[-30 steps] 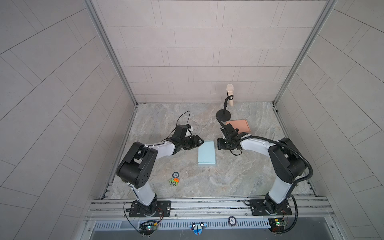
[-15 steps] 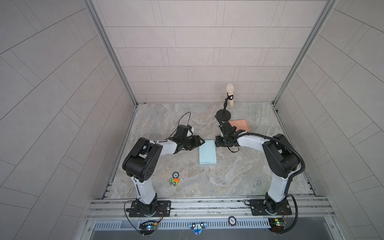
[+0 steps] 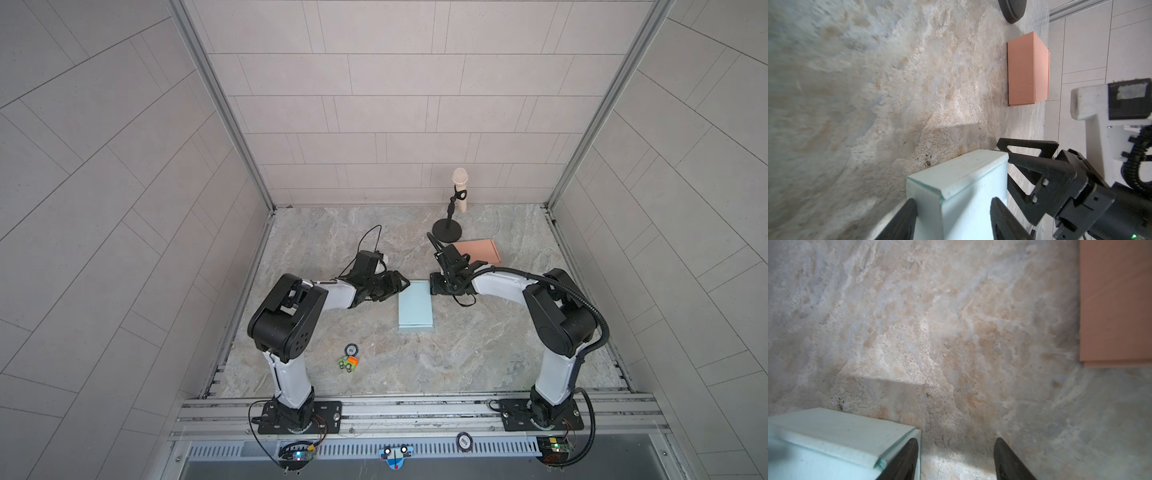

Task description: Fold the paper box

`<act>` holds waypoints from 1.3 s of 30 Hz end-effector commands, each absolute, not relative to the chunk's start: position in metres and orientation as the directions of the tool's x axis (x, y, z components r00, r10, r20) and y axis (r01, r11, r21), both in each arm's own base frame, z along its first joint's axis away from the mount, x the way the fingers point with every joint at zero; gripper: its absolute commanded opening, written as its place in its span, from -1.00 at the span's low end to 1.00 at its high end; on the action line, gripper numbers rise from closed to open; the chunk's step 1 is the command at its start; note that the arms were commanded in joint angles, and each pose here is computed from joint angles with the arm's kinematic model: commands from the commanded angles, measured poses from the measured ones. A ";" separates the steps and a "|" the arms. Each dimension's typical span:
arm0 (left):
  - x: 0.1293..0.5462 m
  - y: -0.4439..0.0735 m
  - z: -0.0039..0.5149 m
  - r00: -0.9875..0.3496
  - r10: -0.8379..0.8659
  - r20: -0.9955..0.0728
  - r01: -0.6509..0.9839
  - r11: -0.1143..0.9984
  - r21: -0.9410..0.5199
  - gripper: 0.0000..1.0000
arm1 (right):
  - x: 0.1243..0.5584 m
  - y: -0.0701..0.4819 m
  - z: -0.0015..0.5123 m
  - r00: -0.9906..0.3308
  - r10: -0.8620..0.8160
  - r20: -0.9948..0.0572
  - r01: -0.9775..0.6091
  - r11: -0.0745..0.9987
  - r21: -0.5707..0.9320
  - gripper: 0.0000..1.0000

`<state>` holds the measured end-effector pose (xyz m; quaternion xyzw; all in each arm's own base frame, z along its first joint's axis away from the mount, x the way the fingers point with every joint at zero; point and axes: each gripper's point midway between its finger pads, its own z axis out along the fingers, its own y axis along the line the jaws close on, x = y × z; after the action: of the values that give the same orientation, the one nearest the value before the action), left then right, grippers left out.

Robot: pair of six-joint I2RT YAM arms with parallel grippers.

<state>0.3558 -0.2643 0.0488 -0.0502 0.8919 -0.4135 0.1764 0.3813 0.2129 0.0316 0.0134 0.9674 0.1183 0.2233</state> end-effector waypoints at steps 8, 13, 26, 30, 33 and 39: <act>0.341 -0.249 0.060 -0.930 -0.188 -0.316 0.119 0.660 -0.742 0.40 | 0.353 0.195 0.033 -0.908 0.099 -0.408 -0.024 0.958 0.285 0.25; 0.317 -0.238 0.057 -0.933 -0.181 -0.310 0.110 0.678 -0.726 0.44 | 0.337 0.190 0.037 -0.908 0.106 -0.406 -0.017 0.958 0.287 0.25; 0.264 -0.276 0.050 -0.953 -0.070 -0.295 0.175 0.668 -0.723 0.35 | 0.308 0.229 0.023 -0.926 0.060 -0.373 -0.069 0.944 0.323 0.25; 0.260 -0.289 0.049 -0.956 -0.061 -0.288 0.181 0.651 -0.737 0.32 | 0.307 0.238 0.029 -0.923 0.051 -0.382 -0.087 0.938 0.336 0.26; 0.261 -0.293 0.051 -0.955 -0.071 -0.287 0.177 0.639 -0.749 0.31 | 0.306 0.245 0.034 -0.921 0.043 -0.388 -0.100 0.934 0.343 0.25; 0.268 -0.292 0.058 -0.948 -0.067 -0.311 0.193 0.656 -0.730 0.31 | 0.303 0.245 0.037 -0.919 0.036 -0.393 -0.104 0.938 0.330 0.25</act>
<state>0.2622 -0.2706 0.0363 0.0022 0.9145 -0.3803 0.1377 0.3145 0.2182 0.0302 0.0031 0.9673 0.1358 0.2142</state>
